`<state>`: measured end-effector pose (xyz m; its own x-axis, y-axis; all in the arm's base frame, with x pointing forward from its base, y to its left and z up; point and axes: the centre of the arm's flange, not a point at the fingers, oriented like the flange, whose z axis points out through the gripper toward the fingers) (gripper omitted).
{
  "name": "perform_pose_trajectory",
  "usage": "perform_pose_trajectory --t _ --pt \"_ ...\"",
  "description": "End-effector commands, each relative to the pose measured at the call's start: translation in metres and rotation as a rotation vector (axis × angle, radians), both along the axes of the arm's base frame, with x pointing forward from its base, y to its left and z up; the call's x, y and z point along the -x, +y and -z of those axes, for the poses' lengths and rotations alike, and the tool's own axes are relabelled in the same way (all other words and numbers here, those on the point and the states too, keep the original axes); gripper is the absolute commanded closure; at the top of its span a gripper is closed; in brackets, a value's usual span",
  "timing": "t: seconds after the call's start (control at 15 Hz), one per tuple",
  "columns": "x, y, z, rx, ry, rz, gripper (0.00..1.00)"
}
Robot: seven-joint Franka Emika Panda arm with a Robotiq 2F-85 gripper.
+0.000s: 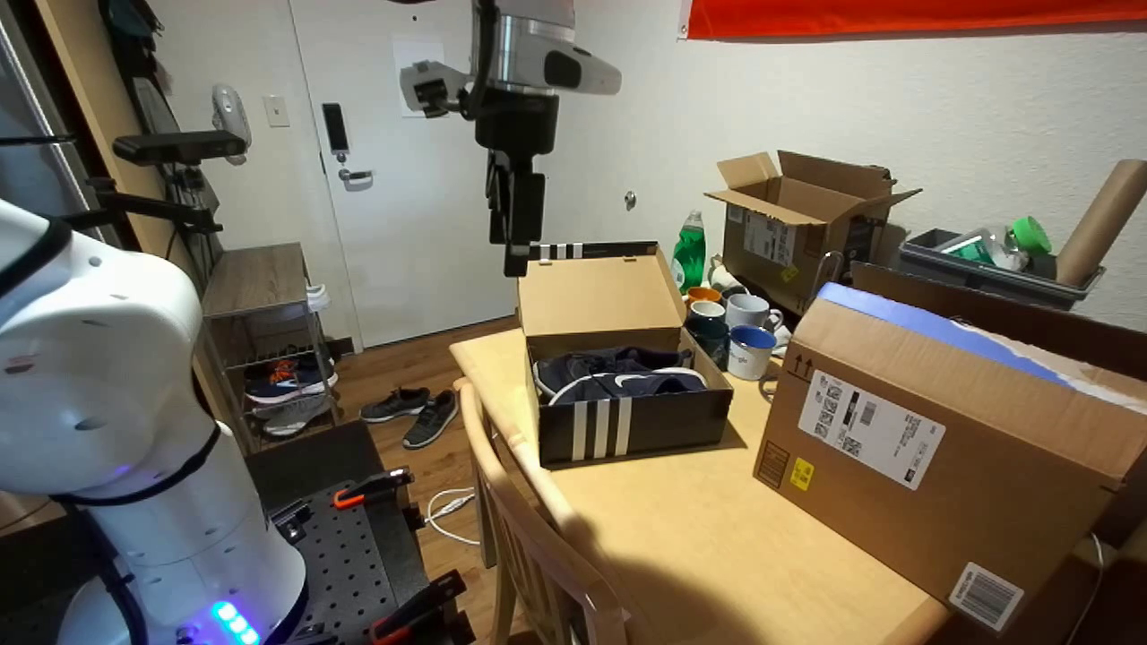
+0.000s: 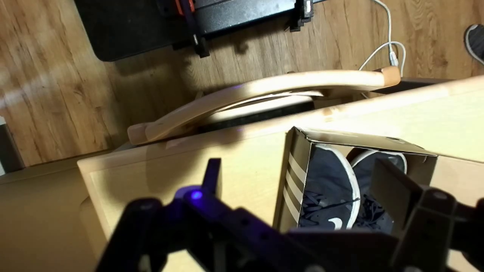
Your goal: Remove the shoes from the box
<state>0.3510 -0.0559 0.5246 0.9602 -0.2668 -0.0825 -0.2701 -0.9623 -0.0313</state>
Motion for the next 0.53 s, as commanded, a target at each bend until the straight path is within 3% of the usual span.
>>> perform_pose_trajectory --t 0.0,0.47 --pt "-0.015 0.002 -0.010 0.004 0.004 0.010 0.00" --pt "-0.052 0.011 -0.029 0.021 0.001 -0.016 0.00"
